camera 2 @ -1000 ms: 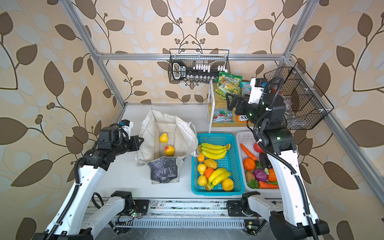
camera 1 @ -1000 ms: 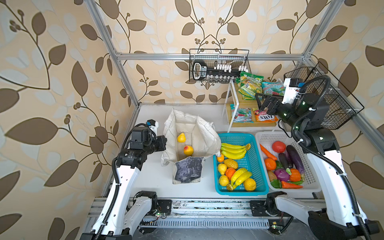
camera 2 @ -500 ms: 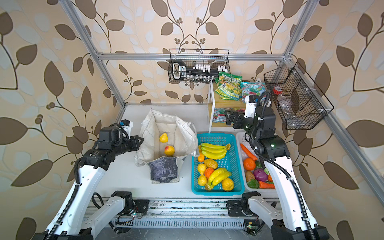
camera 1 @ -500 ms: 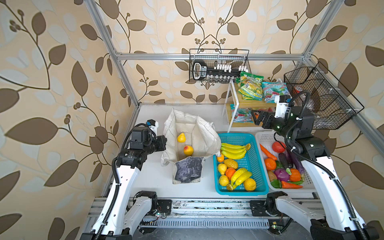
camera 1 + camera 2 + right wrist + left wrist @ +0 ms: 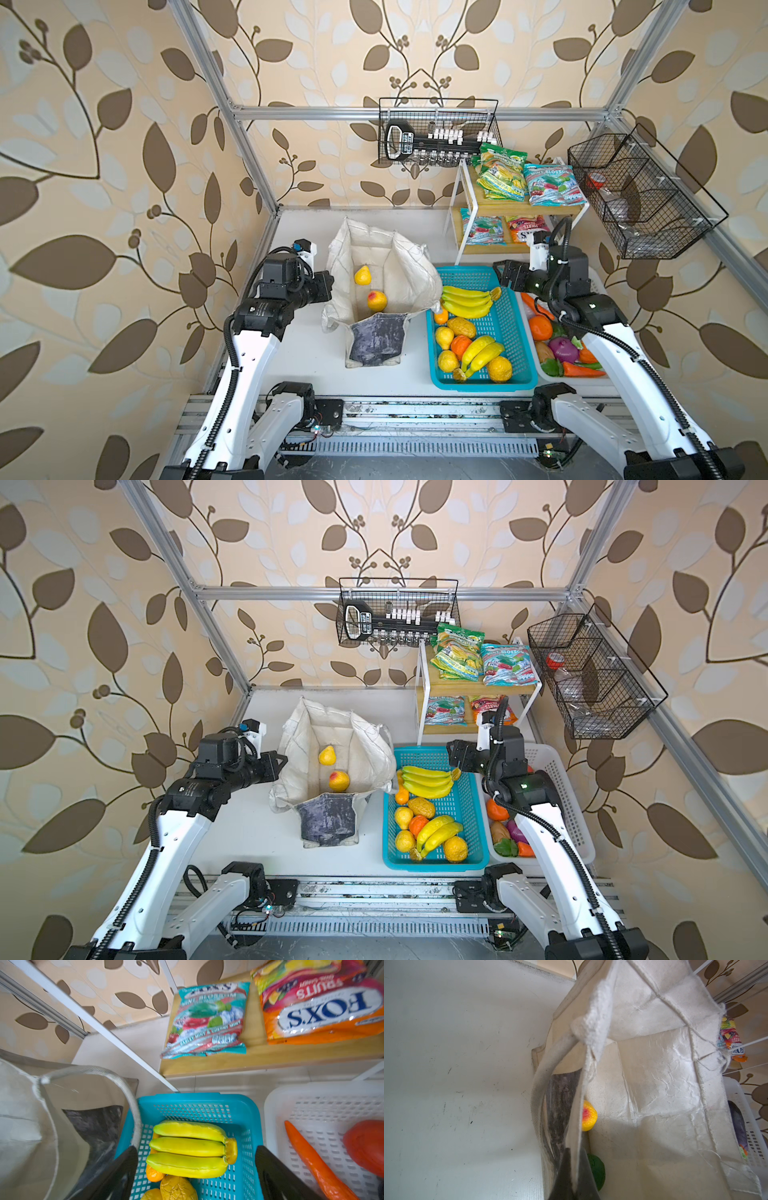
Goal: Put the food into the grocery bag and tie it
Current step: 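Lower the right gripper over the bunch of yellow bananas in the teal basket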
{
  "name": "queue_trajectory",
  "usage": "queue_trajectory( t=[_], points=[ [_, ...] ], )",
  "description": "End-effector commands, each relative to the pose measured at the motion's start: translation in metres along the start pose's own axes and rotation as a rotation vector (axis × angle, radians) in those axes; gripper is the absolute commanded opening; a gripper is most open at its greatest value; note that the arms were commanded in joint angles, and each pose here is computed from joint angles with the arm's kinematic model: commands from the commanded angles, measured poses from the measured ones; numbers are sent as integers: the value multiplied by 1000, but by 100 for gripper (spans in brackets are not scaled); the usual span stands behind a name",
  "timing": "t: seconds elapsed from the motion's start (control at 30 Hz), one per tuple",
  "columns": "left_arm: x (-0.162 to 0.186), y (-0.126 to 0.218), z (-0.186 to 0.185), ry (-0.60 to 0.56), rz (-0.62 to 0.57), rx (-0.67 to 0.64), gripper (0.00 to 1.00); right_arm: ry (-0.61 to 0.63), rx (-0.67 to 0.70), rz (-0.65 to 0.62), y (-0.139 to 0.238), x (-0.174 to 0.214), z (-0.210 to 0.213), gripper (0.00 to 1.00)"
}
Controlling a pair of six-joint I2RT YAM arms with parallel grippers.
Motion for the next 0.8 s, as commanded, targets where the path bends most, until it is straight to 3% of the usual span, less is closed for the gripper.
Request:
queue_trajectory(
  t=[0.0, 0.27, 0.6, 0.77],
  points=[
    [-4, 2, -6, -30, -14, 27, 0, -8, 8, 27, -20, 16, -9, 87],
    [-3, 1, -5, -29, -8, 23, 0, -16, 69, 102, -47, 43, -30, 75],
    [-3, 1, -6, -29, -10, 27, 0, -5, 145, 147, -69, 67, -43, 73],
    [-3, 1, -6, -28, -7, 28, 0, -13, 158, 164, -79, 77, -48, 68]
  ],
)
Point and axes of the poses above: each gripper's point midway between its finger pads, its own y axis back along the fingers, its own z axis along the line the jaws close on, x = y × z, the point moved 2 cm from there along y, back along the fingers, and after that the axes turned 11 degrees about -y, right-handed, at the moved point
